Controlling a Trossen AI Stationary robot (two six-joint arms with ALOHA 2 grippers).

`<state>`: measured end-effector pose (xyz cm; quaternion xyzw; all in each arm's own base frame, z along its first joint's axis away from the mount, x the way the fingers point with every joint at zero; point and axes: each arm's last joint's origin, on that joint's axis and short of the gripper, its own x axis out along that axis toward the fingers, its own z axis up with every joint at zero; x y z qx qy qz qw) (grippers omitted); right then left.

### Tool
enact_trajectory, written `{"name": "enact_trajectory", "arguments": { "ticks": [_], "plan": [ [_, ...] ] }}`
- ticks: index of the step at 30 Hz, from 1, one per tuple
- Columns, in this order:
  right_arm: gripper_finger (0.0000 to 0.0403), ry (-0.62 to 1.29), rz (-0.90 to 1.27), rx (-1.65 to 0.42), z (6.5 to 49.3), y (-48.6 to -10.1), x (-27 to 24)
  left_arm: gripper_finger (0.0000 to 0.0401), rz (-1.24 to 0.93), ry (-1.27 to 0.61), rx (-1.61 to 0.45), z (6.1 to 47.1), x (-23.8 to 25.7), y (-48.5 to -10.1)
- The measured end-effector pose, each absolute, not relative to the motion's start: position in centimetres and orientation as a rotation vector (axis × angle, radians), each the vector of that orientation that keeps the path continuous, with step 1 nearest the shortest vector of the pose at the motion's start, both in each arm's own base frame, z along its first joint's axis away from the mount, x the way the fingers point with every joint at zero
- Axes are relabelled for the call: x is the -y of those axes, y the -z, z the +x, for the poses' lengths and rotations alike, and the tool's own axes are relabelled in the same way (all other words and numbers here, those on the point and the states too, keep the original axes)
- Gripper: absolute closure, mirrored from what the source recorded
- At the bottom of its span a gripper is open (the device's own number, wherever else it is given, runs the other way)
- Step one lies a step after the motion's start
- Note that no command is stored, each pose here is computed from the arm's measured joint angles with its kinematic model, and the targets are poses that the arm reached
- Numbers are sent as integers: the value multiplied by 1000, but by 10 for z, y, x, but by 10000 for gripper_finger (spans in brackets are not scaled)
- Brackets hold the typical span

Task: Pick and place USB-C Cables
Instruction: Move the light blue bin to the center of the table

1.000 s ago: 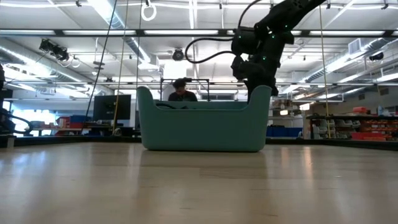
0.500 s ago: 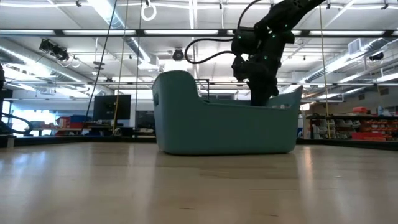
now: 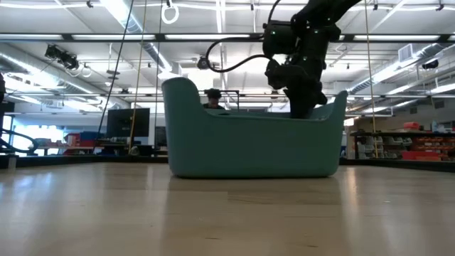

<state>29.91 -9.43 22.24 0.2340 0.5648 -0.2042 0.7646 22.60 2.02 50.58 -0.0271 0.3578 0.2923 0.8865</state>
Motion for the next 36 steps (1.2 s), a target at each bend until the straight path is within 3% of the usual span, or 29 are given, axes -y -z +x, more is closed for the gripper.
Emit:
{"name": "enact_trajectory", "arguments": {
  "ticks": [18, 36],
  "plan": [
    [400, 571, 646, -1243, 303, -223, 45, 174, -54, -607, -747, 226, -20, -506],
    [393, 577, 636, -1213, 305, -224, 48, 174, -28, -598, -761, 226, -20, -505]
  ]
}}
